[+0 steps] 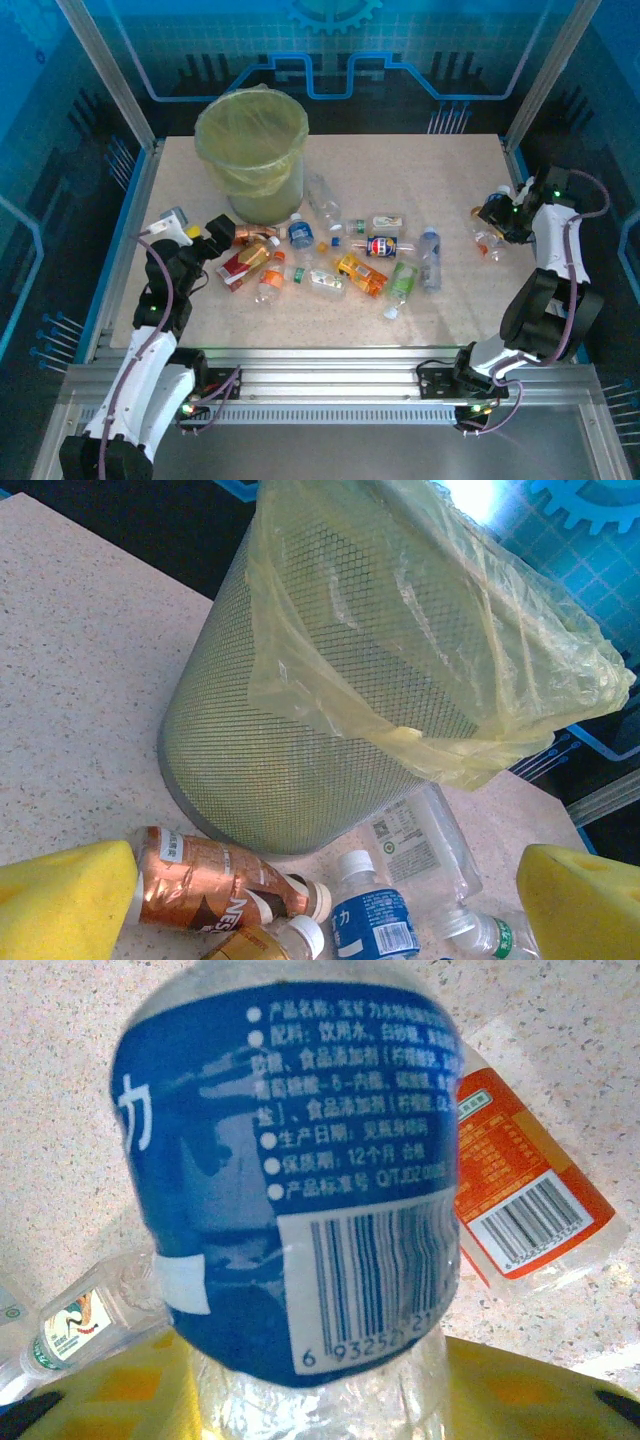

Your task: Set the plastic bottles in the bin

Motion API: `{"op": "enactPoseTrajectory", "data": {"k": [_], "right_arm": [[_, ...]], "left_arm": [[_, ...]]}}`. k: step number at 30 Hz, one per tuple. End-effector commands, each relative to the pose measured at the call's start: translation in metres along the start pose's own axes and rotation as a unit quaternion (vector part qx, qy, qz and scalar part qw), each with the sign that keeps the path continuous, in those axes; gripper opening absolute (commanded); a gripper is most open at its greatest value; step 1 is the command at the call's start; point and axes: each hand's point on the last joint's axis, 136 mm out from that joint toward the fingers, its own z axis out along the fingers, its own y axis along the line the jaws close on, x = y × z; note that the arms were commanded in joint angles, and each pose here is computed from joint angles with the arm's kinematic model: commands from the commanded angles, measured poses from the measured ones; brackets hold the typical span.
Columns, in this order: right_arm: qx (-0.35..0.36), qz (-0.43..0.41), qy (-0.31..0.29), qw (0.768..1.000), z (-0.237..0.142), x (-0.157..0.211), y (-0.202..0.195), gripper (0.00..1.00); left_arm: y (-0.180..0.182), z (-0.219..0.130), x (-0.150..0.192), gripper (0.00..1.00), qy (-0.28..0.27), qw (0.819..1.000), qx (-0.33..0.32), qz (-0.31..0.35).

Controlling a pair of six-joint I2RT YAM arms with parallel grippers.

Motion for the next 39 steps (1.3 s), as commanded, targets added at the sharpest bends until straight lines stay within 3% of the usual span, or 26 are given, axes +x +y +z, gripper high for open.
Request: {"op": "enactPoseTrajectory", "data": {"k": [1, 7, 15, 25, 30, 39], "right_arm": [[-0.017, 0.007, 0.003, 1.0, 0.001, 0.001, 0.001, 0.46], [-0.022, 0.0, 0.0, 1.0, -0.003, 0.002, 0.004, 0.46], [-0.055, -0.02, -0.006, 0.998, -0.014, 0.009, 0.018, 0.46], [-0.096, -0.142, -0.058, 0.984, -0.054, 0.027, 0.074, 0.46], [-0.146, -0.256, -0.105, 0.95, -0.079, 0.052, 0.127, 0.44], [-0.275, -0.43, -0.193, 0.838, -0.13, 0.114, 0.206, 0.45]], "left_arm": [[-0.019, -0.005, -0.015, 0.99, -0.003, 1.0, 0.023, -0.004], [-0.036, -0.01, -0.031, 0.99, 0.025, 0.999, 0.016, -0.016], [-0.08, -0.022, -0.07, 0.99, 0.008, 0.996, 0.074, -0.038], [-0.145, -0.011, -0.1, 0.99, 0.029, 0.987, 0.152, -0.042], [-0.195, -0.002, -0.097, 0.99, 0.071, 0.975, 0.208, -0.008], [-0.268, 0.019, -0.062, 0.99, 0.18, 0.936, 0.297, 0.054]]}}
